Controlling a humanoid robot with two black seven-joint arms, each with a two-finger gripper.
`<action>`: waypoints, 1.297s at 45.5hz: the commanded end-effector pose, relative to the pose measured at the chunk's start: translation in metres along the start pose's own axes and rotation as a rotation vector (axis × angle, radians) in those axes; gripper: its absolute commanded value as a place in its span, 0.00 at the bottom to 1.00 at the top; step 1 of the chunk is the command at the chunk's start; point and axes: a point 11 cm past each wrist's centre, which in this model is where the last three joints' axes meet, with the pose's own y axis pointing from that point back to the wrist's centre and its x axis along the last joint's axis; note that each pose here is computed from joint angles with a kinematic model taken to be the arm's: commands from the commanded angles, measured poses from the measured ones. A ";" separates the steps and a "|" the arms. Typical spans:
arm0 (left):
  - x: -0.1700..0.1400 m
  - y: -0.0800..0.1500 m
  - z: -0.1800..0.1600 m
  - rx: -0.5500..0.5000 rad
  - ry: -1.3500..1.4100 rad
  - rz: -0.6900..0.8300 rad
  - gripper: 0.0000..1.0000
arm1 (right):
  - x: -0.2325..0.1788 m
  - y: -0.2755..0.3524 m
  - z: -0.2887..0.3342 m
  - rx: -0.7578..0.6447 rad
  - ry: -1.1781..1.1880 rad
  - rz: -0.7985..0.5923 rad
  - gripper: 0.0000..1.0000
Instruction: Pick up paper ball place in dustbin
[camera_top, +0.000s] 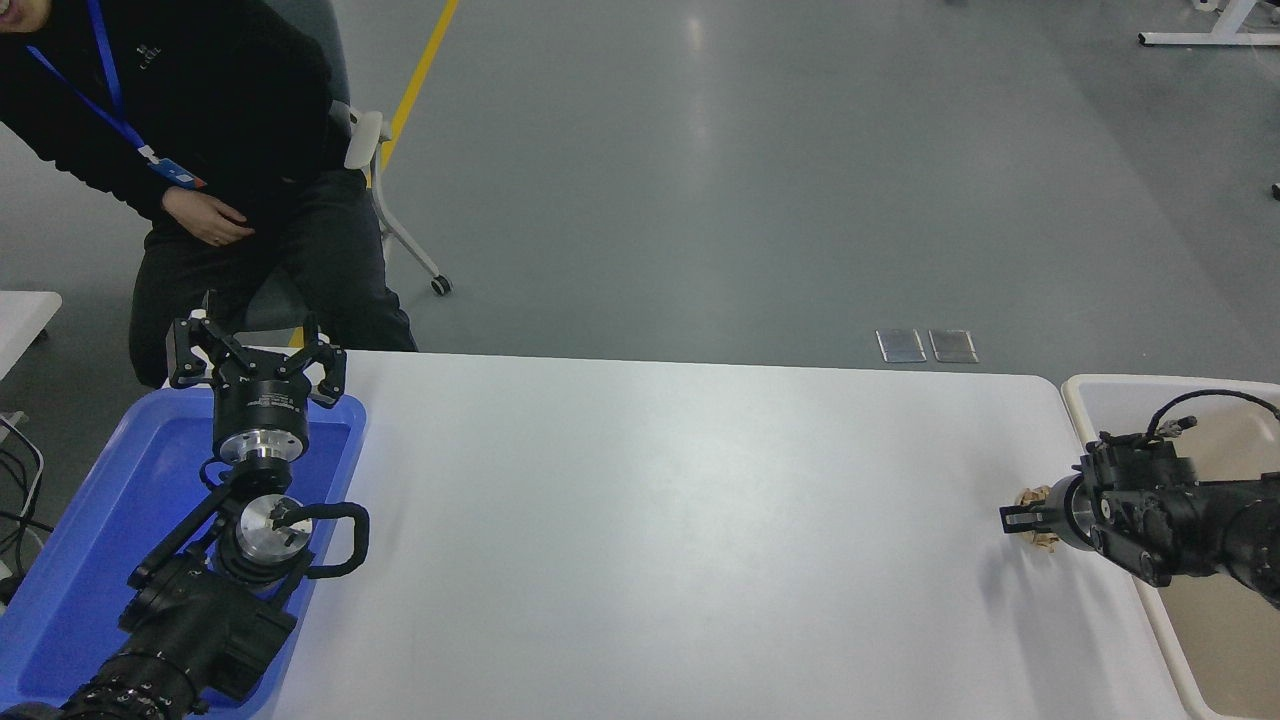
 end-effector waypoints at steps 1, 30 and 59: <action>0.000 0.000 0.000 0.000 0.000 0.000 0.99 | 0.011 0.004 0.009 -0.004 -0.031 0.023 0.00; 0.000 0.000 0.000 0.000 0.000 0.000 0.99 | 0.071 0.101 0.022 0.245 -0.250 -0.006 0.00; 0.000 0.000 0.000 0.000 -0.001 -0.001 0.99 | 0.126 0.296 0.053 0.328 -0.194 -0.024 0.00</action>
